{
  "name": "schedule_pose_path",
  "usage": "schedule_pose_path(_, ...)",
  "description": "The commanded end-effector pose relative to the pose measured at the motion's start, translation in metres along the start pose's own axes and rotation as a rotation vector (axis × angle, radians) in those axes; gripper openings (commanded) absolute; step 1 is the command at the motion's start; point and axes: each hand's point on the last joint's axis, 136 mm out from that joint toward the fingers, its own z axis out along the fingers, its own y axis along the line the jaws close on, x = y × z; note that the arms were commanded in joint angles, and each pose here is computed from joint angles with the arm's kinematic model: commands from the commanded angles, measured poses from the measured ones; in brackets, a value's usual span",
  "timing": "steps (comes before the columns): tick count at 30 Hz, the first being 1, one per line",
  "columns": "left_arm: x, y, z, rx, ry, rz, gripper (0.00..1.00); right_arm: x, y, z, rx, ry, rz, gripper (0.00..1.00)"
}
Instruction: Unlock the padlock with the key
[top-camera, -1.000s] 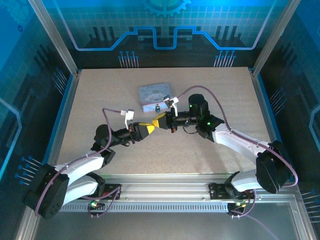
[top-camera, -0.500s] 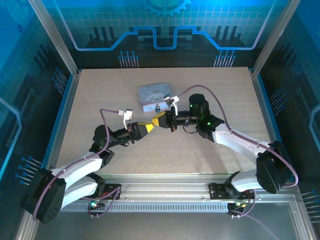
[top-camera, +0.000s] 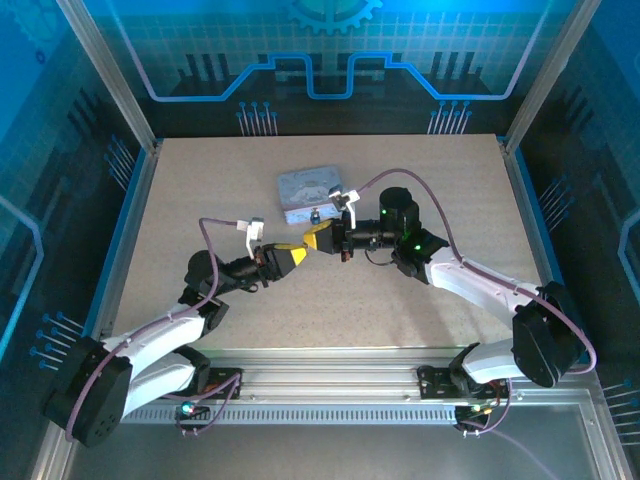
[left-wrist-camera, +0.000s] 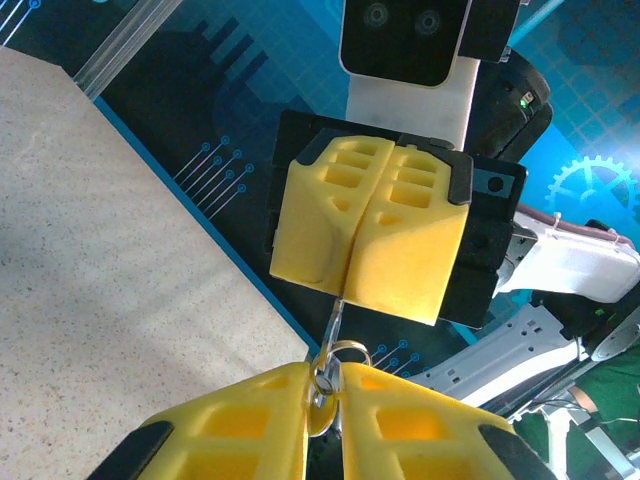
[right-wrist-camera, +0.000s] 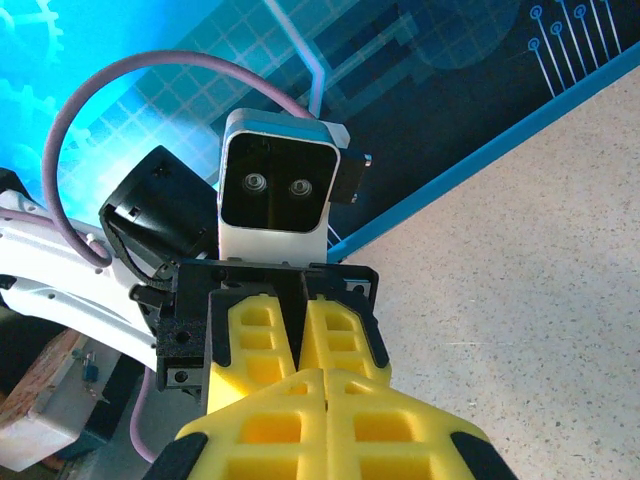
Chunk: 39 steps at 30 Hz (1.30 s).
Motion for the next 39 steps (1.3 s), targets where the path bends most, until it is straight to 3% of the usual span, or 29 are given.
schedule_pose_path(1,-0.006,-0.013,0.001,0.048,-0.015,0.025,0.15,-0.002,0.001,0.002,-0.008,-0.015,-0.012,0.0)
schedule_pose_path(13,-0.012,-0.017,0.001,0.053,-0.038,0.038,0.19,-0.001,0.005,0.003,-0.02,-0.021,-0.013,0.0)
schedule_pose_path(23,-0.012,-0.017,-0.001,0.059,-0.048,0.041,0.0,0.011,0.003,0.005,-0.016,-0.006,0.008,0.0)
schedule_pose_path(31,-0.009,-0.015,-0.005,0.04,-0.049,0.063,0.0,0.015,-0.002,0.002,0.016,0.002,0.024,0.0)
schedule_pose_path(35,-0.001,-0.008,-0.007,-0.008,-0.01,0.073,0.0,0.012,-0.011,-0.004,0.084,-0.01,0.039,0.39)
schedule_pose_path(39,0.013,0.013,-0.014,-0.144,0.062,0.091,0.0,0.004,-0.022,-0.018,0.18,-0.026,0.048,0.55)
